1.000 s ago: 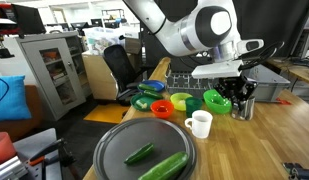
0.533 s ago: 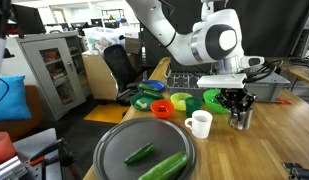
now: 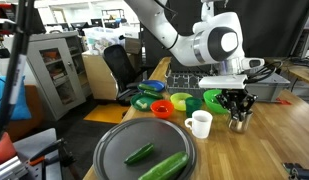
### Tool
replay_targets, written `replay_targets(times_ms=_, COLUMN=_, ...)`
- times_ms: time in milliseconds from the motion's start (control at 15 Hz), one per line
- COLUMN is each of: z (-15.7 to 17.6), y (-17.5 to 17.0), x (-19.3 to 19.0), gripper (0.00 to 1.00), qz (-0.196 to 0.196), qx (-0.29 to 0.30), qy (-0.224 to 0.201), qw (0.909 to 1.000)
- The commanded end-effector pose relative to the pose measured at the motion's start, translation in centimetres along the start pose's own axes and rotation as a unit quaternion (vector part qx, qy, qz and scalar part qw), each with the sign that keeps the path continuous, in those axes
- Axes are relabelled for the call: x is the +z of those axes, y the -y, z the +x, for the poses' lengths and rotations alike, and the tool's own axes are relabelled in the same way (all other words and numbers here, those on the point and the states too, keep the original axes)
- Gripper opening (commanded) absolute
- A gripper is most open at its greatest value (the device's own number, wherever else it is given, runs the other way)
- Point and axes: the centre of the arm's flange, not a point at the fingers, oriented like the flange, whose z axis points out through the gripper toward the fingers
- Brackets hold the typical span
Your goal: Move the metallic jug backwards
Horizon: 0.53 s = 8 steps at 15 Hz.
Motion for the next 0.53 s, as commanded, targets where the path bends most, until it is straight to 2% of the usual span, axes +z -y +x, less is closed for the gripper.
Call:
replay_targets(times_ms=0, z=0.6, y=-0.8, x=0.0, gripper=0.56, qz=0.020, qx=-0.006, qy=0.004, qw=0.9998)
replay_targets(times_ms=133, z=0.2, y=-1.0, x=-0.6, gripper=0.70, qz=0.026, qx=-0.020, qy=-0.003, qw=0.9995)
replay_targets(times_ms=333, z=-1.3, y=-1.0, x=-2.0, gripper=0.92, qz=0.005, qx=-0.045, qy=-0.015, qw=0.9989)
replay_targets(times_ms=400, z=-1.8, y=-1.1, x=-2.6, gripper=0.98, qz=0.000, qx=-0.052, qy=-0.020, qw=0.9984)
replay_targets(times_ms=467, z=-2.9, y=-1.3, x=-3.5, gripper=1.00, qz=-0.003, qx=-0.064, qy=-0.019, qw=0.9978)
